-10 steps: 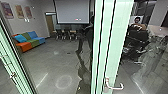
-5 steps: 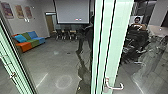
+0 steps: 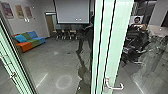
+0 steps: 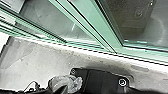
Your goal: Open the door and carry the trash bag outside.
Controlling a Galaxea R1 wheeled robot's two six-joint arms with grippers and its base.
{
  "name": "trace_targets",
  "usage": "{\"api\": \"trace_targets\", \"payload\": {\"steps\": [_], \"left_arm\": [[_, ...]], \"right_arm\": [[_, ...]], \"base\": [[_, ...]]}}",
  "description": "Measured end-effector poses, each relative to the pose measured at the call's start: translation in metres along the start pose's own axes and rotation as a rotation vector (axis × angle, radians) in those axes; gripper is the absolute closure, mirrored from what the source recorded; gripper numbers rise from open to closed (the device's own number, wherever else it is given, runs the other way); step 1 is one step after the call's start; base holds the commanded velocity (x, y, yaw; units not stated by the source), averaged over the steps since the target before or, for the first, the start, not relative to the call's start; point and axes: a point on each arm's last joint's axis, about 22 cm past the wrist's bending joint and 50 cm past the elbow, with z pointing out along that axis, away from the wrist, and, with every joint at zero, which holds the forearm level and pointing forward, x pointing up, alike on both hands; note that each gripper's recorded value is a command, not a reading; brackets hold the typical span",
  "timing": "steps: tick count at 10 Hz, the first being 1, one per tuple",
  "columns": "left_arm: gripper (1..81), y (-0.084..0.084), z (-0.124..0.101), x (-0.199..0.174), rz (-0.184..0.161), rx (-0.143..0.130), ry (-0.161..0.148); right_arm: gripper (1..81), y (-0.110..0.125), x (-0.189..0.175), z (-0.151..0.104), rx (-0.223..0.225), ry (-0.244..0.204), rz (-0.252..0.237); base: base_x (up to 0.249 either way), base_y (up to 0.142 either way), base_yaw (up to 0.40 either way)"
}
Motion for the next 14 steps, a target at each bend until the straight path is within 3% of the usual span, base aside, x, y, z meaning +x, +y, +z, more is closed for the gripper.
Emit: {"api": "trace_targets", "payload": {"steps": [2, 5, 8, 10, 11, 14], "left_arm": [[81.1, 0.001, 0.0, 0.0, -0.001, -0.001, 0.001], [81.1, 0.003, 0.001, 0.001, -0.001, -0.002, 0.003], [81.1, 0.003, 0.001, 0.001, -0.001, -0.002, 0.003], [81.1, 0.003, 0.001, 0.001, -0.001, -0.002, 0.004], [81.1, 0.004, 0.002, 0.001, -0.001, -0.004, 0.004], [81.1, 0.004, 0.002, 0.001, -0.002, -0.004, 0.004]], "right_arm": [[1.0, -0.005, 0.025, -0.029, -0.028, 0.019, 0.098], [1.0, -0.016, 0.059, -0.063, -0.043, 0.072, 0.339], [1.0, -0.033, 0.095, -0.093, -0.05, 0.117, 0.471], [1.0, -0.044, 0.106, -0.106, -0.044, 0.13, 0.642], [1.0, -0.051, 0.113, -0.106, -0.031, 0.132, 0.702], [1.0, -0.074, 0.133, -0.07, -0.004, 0.071, 0.715]], "base": [[0.0, 0.0, 0.0], [0.0, 0.0, 0.0], [0.0, 0.0, 0.0], [0.0, 0.0, 0.0], [0.0, 0.0, 0.0], [0.0, 0.0, 0.0]]}}
